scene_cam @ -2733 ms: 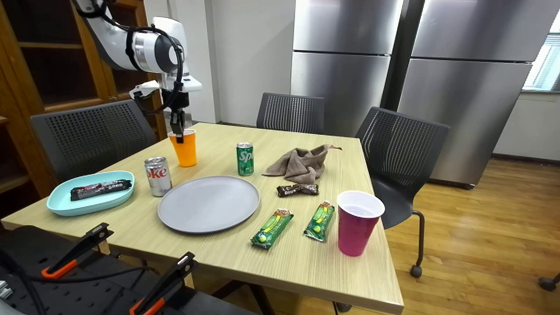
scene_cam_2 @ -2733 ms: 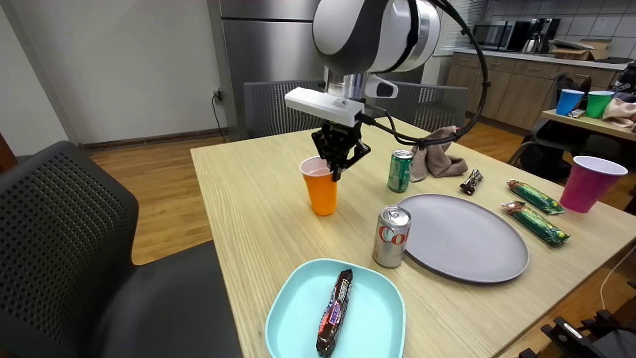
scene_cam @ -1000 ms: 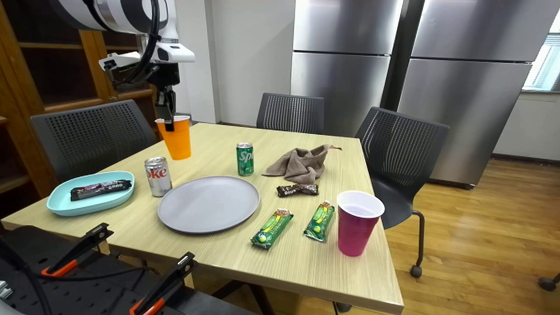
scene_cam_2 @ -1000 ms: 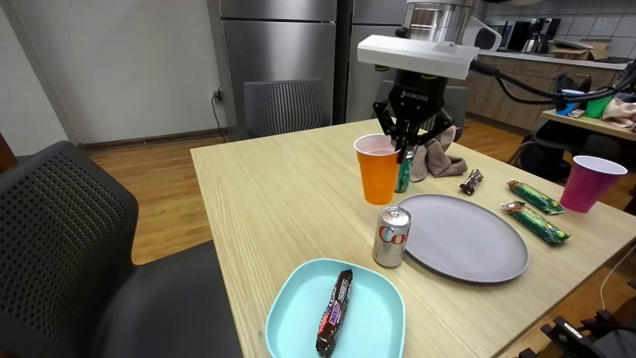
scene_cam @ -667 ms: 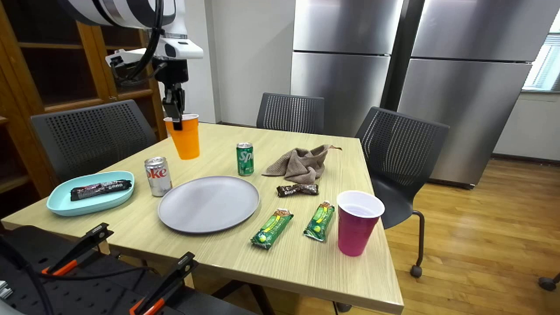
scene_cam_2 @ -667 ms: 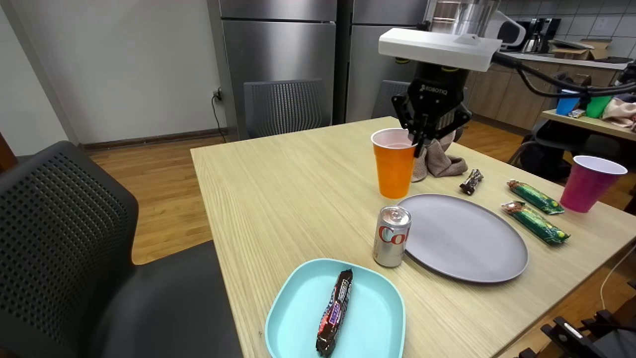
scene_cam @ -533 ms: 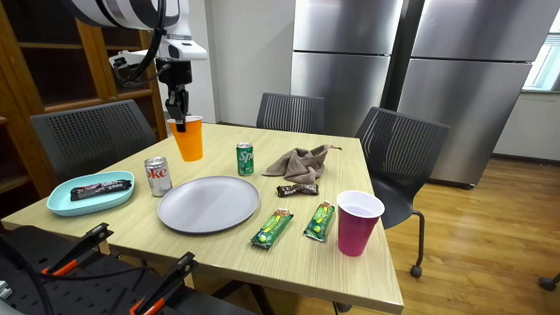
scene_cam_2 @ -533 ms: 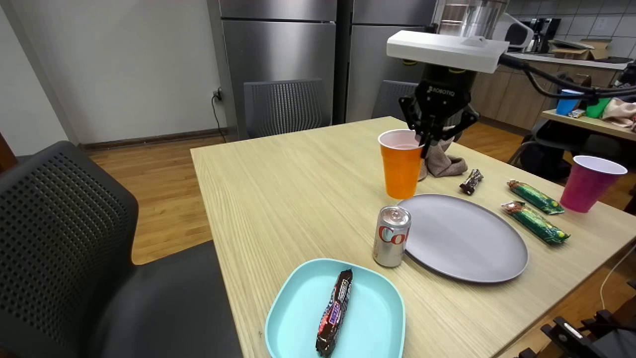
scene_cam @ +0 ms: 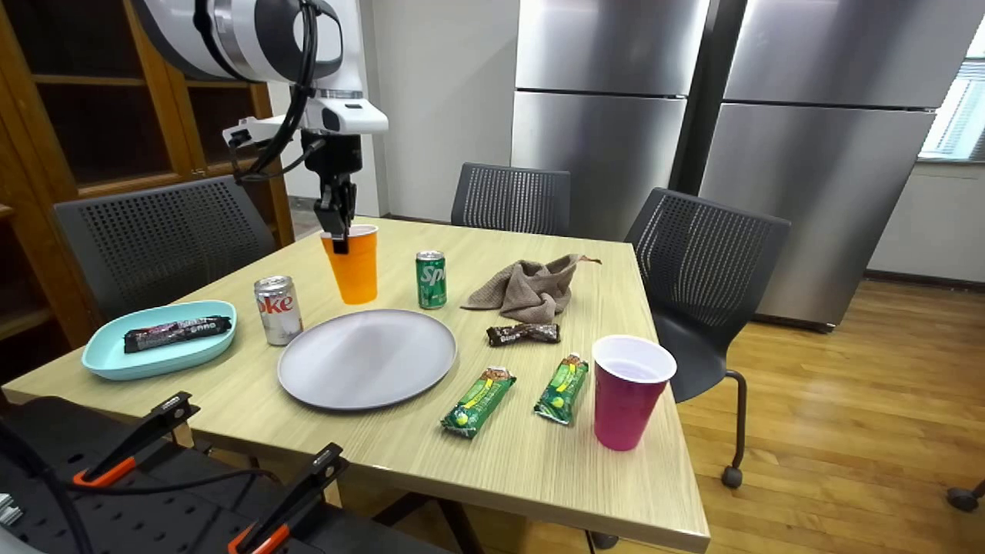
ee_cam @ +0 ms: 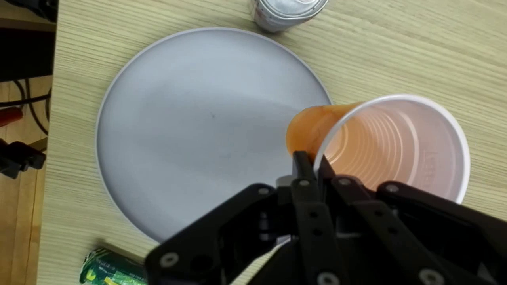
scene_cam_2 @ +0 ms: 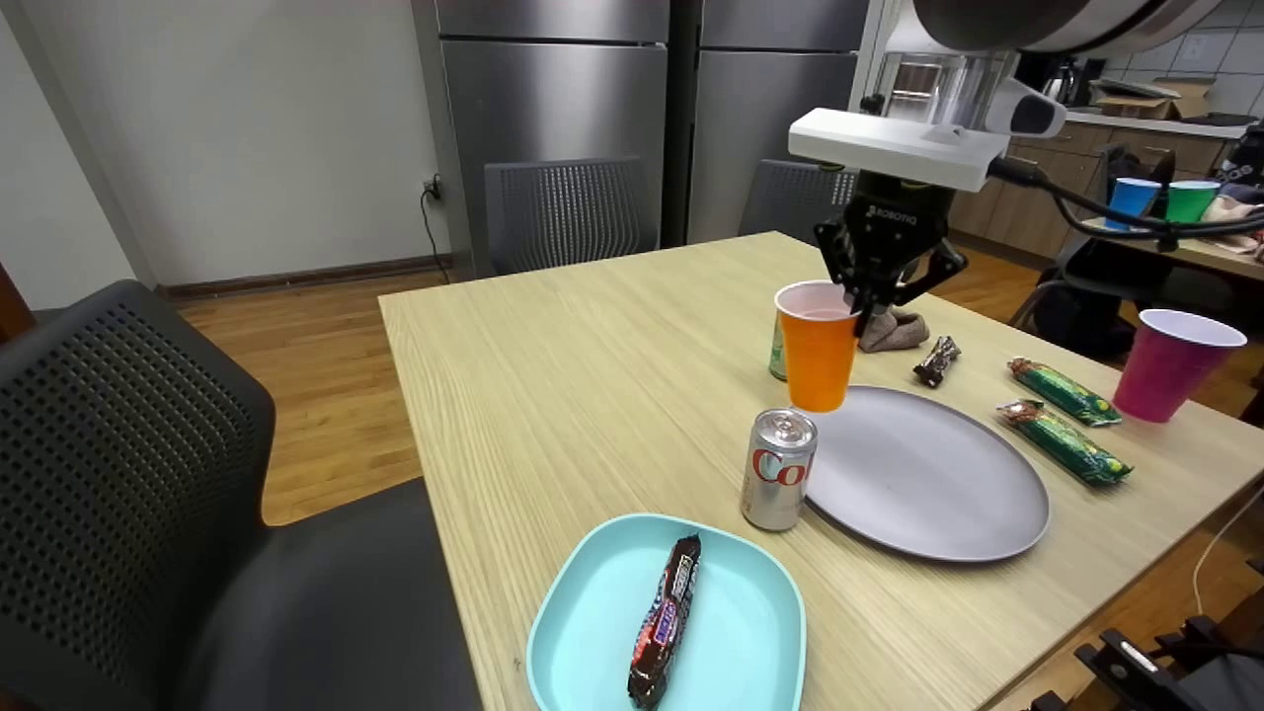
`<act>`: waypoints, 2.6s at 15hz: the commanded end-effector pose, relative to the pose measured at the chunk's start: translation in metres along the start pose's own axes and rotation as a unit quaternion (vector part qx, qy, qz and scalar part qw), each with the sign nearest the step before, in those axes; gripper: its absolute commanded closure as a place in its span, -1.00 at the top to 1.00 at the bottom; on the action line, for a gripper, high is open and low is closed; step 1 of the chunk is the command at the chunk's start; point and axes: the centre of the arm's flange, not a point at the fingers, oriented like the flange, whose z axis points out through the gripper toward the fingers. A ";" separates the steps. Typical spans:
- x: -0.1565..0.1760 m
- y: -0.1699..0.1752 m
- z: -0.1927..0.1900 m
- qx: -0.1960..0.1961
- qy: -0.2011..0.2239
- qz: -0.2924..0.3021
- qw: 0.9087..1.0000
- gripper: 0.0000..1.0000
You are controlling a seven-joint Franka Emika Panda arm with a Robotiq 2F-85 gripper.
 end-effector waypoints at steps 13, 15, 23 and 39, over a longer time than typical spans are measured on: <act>0.004 -0.008 0.027 -0.013 -0.003 0.009 1.000 0.05; 0.003 -0.010 0.014 -0.006 -0.006 0.006 1.000 0.35; 0.020 -0.014 -0.035 0.023 -0.008 0.033 0.999 1.00; 0.087 0.001 -0.047 0.036 -0.001 0.098 0.995 1.00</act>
